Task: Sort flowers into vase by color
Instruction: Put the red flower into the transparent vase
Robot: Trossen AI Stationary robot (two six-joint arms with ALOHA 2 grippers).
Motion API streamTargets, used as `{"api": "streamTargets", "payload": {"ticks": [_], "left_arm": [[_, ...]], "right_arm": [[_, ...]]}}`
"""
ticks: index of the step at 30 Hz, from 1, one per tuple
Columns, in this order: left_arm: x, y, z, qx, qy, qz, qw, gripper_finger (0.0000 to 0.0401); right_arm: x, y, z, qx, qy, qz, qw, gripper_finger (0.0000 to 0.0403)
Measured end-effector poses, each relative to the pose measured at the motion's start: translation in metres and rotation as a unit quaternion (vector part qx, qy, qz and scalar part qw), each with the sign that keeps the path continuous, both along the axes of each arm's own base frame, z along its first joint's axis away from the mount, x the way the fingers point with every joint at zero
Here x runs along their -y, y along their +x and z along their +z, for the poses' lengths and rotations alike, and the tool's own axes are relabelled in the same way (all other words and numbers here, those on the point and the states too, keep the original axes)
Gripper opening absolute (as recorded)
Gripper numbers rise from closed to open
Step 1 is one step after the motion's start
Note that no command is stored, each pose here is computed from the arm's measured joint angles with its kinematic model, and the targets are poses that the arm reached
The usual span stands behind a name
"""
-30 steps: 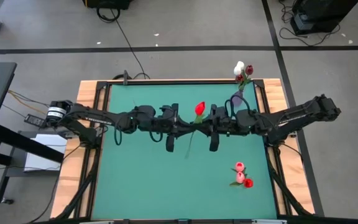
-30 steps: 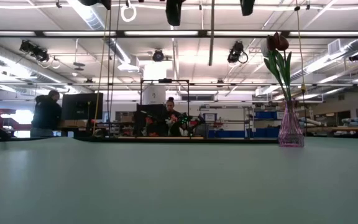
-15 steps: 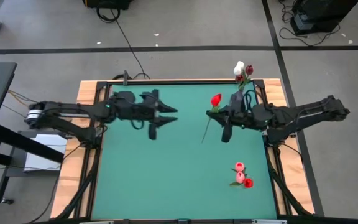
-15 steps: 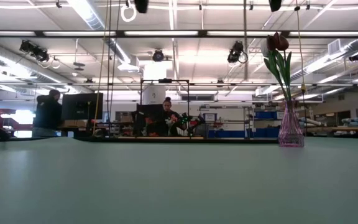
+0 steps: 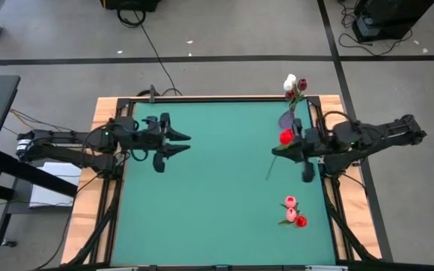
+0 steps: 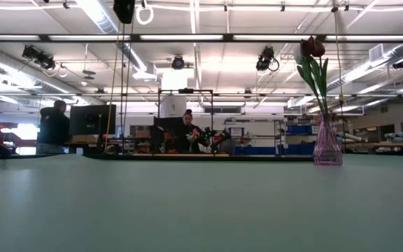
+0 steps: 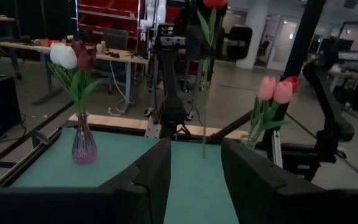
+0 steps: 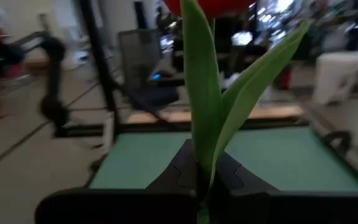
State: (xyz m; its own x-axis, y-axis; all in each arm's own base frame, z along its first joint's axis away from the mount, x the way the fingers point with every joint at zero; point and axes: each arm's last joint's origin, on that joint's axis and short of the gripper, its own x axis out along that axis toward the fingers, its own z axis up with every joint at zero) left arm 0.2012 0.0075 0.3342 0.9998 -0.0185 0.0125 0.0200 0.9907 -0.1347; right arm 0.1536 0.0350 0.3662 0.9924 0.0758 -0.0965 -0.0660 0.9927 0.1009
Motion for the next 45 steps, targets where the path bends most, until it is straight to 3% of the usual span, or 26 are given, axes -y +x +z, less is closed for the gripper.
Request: {"api": "streamTargets", "payload": {"ticks": [8, 17, 23, 31, 38, 45], "left_arm": [[0.001, 0.000, 0.000, -0.001, 0.008, -0.004, 1.000, 0.0146], [0.001, 0.000, 0.000, -0.002, 0.008, -0.004, 1.000, 0.0146], [0.001, 0.000, -0.001, -0.002, 0.008, -0.004, 1.000, 0.0146], [0.001, 0.000, -0.001, -0.002, 0.008, -0.004, 1.000, 0.0146], [0.001, 0.000, -0.001, -0.002, 0.008, -0.004, 1.000, 0.0146], [0.001, 0.000, -0.001, -0.002, 0.008, -0.004, 1.000, 0.0146]], "right_arm": [[0.004, -0.043, -0.006, -0.059, 0.048, 0.068, 0.995, 0.0012], [0.004, -0.071, -0.016, -0.120, 0.077, 0.159, 0.977, 0.0012], [0.001, -0.081, -0.008, -0.089, 0.115, 0.250, 0.957, 0.0012], [-0.003, -0.076, 0.011, 0.019, 0.082, 0.285, 0.955, 0.0012], [-0.018, -0.060, 0.006, -0.001, 0.068, 0.329, 0.942, 0.0012], [-0.037, -0.046, -0.016, -0.023, 0.048, 0.353, 0.934, 0.0012]]}}
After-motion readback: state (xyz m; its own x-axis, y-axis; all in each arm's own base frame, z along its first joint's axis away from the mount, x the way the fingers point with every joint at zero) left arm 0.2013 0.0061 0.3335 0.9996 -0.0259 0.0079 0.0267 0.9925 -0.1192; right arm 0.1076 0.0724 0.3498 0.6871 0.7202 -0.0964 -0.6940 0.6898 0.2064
